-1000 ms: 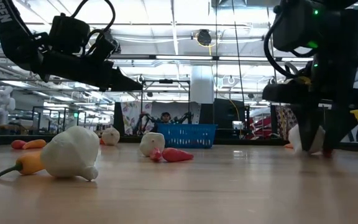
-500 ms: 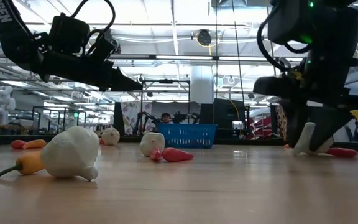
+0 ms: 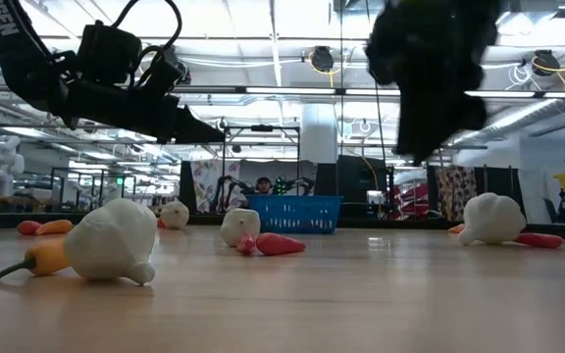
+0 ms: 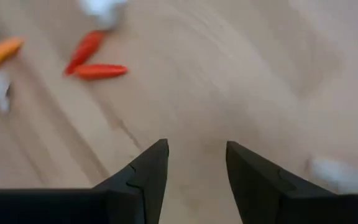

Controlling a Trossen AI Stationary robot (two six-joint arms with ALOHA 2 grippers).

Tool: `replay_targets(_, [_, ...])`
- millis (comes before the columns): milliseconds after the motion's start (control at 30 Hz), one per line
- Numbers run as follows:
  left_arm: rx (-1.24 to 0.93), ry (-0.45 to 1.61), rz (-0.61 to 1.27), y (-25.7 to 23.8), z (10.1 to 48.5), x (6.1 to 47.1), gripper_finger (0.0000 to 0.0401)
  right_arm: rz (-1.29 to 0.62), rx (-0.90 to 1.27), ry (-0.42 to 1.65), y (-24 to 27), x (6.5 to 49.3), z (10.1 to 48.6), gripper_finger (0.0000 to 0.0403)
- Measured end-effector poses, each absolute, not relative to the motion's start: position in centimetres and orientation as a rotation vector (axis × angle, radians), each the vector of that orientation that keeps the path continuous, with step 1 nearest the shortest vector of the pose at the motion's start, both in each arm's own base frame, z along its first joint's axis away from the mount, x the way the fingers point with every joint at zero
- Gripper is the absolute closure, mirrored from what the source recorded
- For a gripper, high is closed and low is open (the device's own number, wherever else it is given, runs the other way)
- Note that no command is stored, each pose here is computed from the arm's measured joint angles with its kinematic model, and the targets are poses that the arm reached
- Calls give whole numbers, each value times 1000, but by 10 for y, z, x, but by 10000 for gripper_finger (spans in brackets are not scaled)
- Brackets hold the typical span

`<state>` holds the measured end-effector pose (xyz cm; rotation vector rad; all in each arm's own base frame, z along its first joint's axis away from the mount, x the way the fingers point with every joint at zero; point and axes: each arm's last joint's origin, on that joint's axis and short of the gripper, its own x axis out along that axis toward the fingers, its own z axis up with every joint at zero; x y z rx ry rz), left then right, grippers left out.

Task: Sort produce into baskets
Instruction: Put the white garlic into the green bin

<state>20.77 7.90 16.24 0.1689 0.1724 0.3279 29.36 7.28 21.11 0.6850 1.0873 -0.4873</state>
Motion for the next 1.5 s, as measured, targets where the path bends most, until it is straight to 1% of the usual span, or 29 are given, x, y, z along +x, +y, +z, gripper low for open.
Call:
replay_targets(100, [168,172,328,79,162,208,290,-278,381,1106,72,299,220,250])
replay_targets(200, [167,173,328,79,162,208,290,-85,69,1135,72,299,221,250])
replay_targets(267, [167,173,328,79,162,208,290,26,-99,1149,72,298,220,250])
replay_targets(367, [168,173,327,79,162,208,290,124,-255,1169,71,295,219,250])
replay_targets(467, [168,174,328,79,162,208,290,188,-358,1212,69,292,217,250])
replay_targets(667, [168,174,328,79,162,208,290,207,-402,1336,61,289,197,250])
replay_targets(900, [167,175,328,79,162,208,290,206,-417,1467,52,297,168,250])
replay_targets(1067, [168,175,327,79,162,208,290,242,-458,1568,49,296,152,250])
replay_targets(1267, [168,175,327,79,162,208,290,223,-538,1601,47,296,145,250])
replay_targets(1500, [168,175,328,79,162,208,290,214,-522,1643,46,292,146,250])
